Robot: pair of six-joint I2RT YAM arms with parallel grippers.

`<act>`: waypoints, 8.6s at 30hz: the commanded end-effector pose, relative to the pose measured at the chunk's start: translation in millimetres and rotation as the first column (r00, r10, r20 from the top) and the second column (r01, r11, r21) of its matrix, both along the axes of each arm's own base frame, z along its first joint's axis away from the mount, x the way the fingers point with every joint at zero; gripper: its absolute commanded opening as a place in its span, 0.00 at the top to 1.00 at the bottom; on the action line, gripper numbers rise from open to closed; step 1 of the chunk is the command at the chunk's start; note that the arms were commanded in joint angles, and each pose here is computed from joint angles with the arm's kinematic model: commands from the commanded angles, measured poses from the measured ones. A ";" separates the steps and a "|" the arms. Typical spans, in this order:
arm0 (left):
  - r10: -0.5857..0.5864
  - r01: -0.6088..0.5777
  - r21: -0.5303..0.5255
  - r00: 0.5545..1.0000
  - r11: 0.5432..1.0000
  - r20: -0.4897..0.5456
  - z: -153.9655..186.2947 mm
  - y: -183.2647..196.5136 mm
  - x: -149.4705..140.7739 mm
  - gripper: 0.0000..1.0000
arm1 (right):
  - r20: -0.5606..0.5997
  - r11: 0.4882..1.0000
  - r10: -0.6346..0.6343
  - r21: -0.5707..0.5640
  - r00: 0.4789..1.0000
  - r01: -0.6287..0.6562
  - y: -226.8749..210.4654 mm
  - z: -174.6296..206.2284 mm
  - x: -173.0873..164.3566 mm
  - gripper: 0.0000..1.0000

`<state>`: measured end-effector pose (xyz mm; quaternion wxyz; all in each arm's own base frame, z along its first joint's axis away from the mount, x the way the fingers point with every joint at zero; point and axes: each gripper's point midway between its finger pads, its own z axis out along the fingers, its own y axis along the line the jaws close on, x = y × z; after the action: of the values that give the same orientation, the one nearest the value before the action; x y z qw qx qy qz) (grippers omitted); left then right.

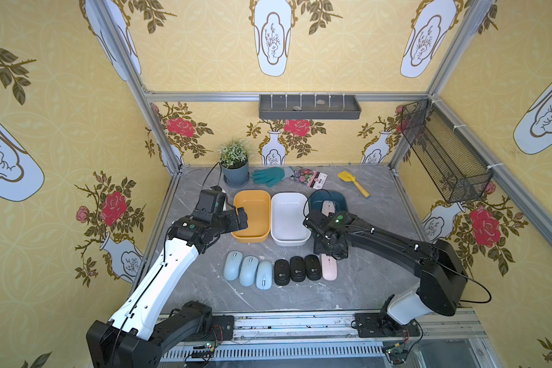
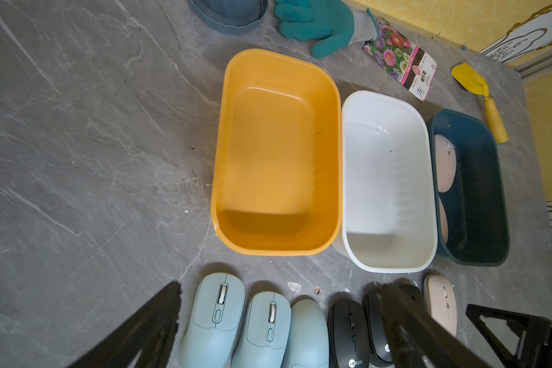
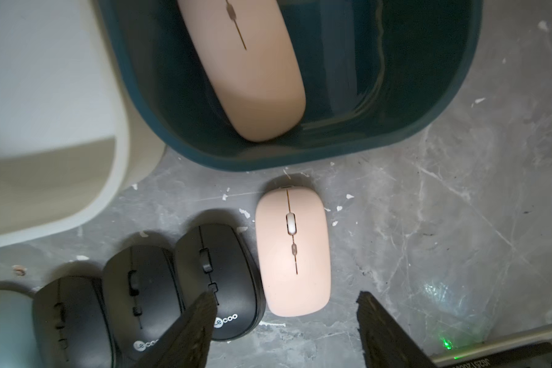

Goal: Place the mice by color into the storage box
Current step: Pick up the mouse from the center of the board, then place the mouse in the storage box, then pick up the mouse from the center of the board, then place the mouse in the storage box.

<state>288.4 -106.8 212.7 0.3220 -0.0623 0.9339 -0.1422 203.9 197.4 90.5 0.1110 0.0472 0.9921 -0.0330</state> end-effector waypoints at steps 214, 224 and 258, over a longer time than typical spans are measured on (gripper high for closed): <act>0.057 -0.056 0.030 0.998 0.998 -0.028 -15.2 10.0 -8.0 0.02 | -0.086 0.979 0.176 0.120 0.981 -0.165 71.6 -17.4 -15.5 0.51; 0.054 -0.053 0.029 0.998 0.998 -0.042 -18.5 8.7 -8.0 0.02 | 0.088 0.955 0.236 0.163 0.968 -0.248 89.5 45.6 57.9 0.50; 0.059 -0.057 0.035 0.997 0.998 -0.058 -22.7 8.7 -9.1 0.02 | 0.118 0.905 0.324 0.251 0.939 -0.344 146.4 -32.6 195.9 0.49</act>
<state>277.4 -98.5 187.2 0.2925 -0.0864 0.9453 -0.1154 392.5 337.4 60.2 0.1331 -0.1024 0.9790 0.1159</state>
